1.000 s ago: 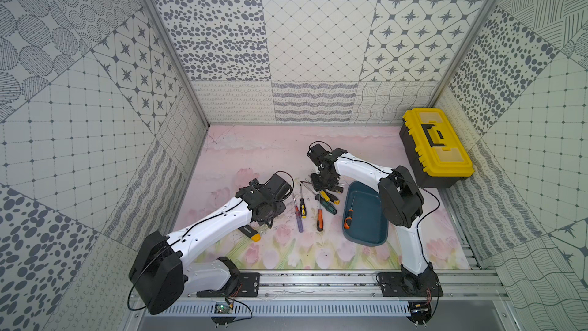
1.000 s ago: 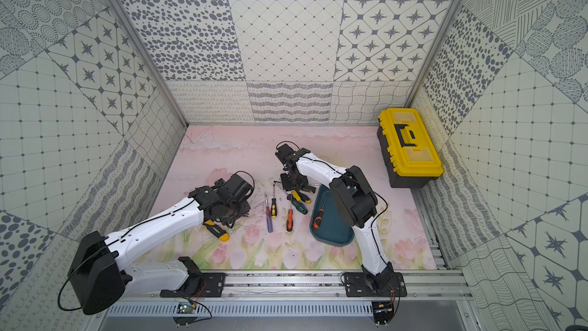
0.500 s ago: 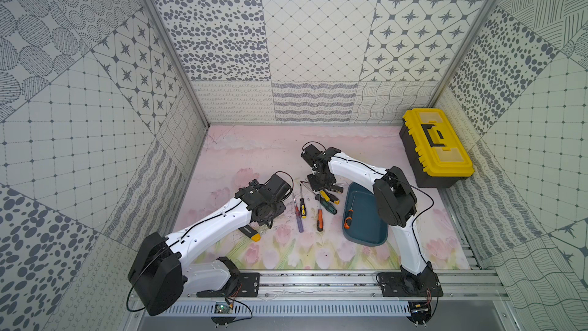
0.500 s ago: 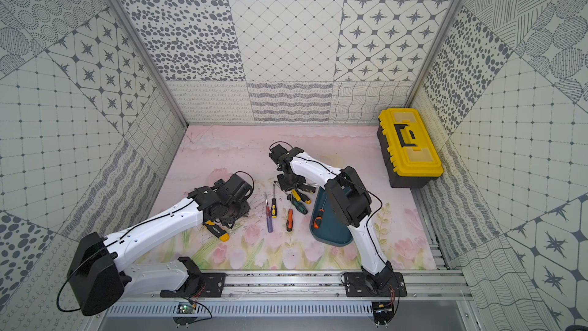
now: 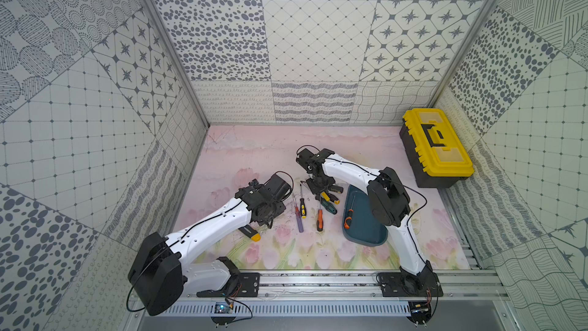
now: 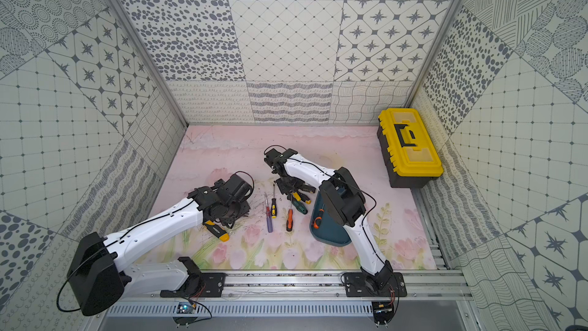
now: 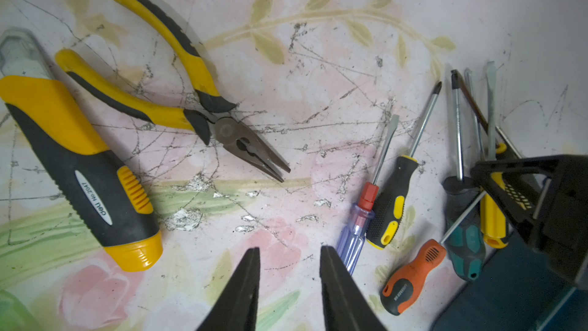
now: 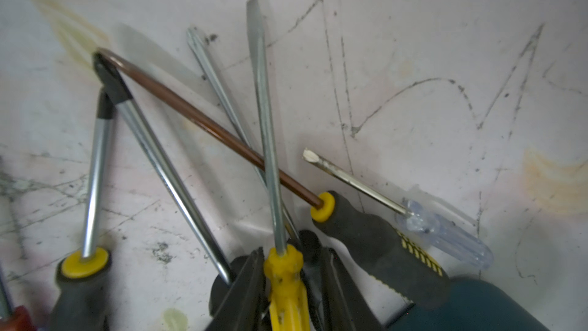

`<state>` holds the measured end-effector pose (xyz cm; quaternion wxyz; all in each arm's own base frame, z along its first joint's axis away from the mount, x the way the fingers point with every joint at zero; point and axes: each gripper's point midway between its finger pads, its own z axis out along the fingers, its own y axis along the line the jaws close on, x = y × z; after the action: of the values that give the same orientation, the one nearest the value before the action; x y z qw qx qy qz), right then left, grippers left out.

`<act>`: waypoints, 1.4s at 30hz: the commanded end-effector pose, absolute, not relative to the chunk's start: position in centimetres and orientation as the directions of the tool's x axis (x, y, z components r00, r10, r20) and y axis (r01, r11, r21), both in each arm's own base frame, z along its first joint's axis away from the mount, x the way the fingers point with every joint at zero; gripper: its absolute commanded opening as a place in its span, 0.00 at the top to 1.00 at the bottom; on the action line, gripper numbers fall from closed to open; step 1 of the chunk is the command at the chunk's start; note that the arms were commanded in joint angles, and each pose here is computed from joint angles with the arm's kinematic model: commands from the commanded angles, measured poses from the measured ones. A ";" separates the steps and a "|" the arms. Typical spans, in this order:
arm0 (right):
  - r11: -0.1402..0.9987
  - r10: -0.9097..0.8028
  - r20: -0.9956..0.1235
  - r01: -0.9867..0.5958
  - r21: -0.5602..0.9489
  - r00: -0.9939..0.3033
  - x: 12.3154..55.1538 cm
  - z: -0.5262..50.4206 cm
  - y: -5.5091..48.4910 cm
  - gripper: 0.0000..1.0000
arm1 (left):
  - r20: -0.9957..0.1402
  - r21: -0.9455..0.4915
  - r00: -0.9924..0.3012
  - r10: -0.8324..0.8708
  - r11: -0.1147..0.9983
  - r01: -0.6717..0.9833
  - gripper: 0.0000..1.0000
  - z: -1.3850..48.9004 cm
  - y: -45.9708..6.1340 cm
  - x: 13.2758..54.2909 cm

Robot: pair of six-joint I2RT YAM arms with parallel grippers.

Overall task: Put the screwdriver on the desktop into the storage box
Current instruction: Pick up the screwdriver from the center of the board, then place the screwdriver in the storage box.

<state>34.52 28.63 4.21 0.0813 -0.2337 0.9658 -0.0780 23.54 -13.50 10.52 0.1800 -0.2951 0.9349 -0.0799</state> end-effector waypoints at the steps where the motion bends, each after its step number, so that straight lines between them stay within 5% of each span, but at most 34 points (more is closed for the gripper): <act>1: 0.857 -0.490 -0.108 -0.456 -0.239 -0.865 35.0 3.8 28.5 0.69 | -0.294 -0.246 -0.754 -0.587 0.809 -0.534 0.64 10.5 -13.1 23.4; 16: 0.874 -0.463 -0.169 -0.417 -0.249 -0.870 36.1 5.3 29.0 0.85 | -0.298 -0.242 -0.747 -0.594 0.804 -0.543 0.64 10.7 -12.8 23.3; 28: 0.974 -0.225 -0.388 -0.215 -0.069 -0.894 37.4 11.1 29.4 0.98 | -0.293 -0.202 -0.817 -0.496 0.868 -0.454 0.63 10.0 -13.6 23.1; 34: 0.998 -0.017 -0.482 -0.046 0.050 -0.876 35.4 15.9 25.1 0.99 | -0.320 -0.187 -0.896 -0.307 0.948 -0.257 0.61 10.4 -16.9 23.5; 42: 0.956 0.290 -0.420 0.247 0.155 -0.860 27.7 14.8 13.9 0.98 | -0.341 -0.191 -0.940 -0.022 0.981 0.047 0.58 10.5 -25.4 23.6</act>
<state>29.67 16.40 17.47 0.2551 0.0736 0.9628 0.0491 23.46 -20.92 10.15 0.1690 -0.0992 0.9779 -0.0736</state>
